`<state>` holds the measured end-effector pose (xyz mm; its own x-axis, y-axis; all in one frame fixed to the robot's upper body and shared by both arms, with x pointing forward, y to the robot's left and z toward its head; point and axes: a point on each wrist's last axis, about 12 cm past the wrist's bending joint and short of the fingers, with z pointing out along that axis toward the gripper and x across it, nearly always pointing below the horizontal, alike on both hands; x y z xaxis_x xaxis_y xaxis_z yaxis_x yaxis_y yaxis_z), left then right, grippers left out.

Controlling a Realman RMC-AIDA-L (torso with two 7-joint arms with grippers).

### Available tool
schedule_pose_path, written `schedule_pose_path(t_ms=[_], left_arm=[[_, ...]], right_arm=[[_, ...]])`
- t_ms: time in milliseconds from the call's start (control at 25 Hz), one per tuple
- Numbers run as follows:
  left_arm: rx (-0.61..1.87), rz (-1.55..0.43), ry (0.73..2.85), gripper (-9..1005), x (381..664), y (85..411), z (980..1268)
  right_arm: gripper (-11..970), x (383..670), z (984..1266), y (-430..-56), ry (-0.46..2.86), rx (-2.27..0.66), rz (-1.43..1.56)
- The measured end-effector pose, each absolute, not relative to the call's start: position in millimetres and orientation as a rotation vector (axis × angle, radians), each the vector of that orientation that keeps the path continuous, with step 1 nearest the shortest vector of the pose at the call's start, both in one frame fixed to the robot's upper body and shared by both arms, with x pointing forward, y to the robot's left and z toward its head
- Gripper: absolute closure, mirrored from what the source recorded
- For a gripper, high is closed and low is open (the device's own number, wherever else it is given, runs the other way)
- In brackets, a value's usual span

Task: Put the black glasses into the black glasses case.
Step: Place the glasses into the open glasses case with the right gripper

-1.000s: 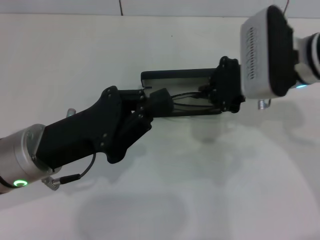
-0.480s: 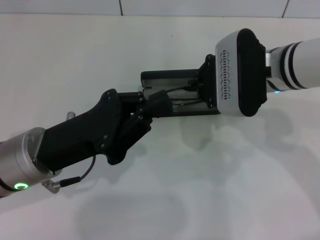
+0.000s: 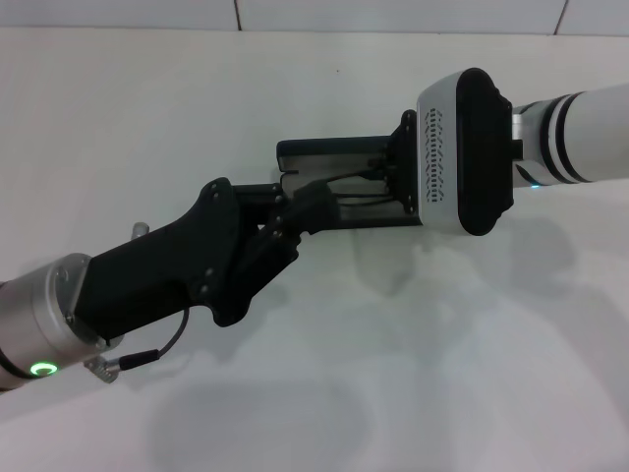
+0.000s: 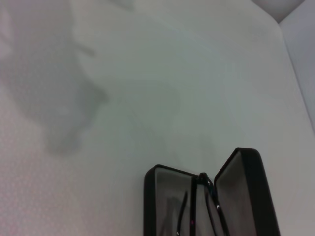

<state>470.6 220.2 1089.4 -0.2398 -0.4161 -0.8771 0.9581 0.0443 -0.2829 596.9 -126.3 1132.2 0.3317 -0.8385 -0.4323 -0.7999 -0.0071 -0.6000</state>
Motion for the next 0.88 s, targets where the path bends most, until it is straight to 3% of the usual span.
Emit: schedule_pose_path(t_ms=[720, 880], left_arm=[[0.680, -1.494, 1.117, 951, 472.3, 218.2, 1090.3], [0.678, -1.494, 1.118, 951, 472.0, 218.3, 1090.1]], right_arm=[[898, 600.0, 1127.8, -128.2, 1.476, -1.775, -0.070], [824, 599.9, 1129.4, -127.1, 1.471, -1.773, -0.069]])
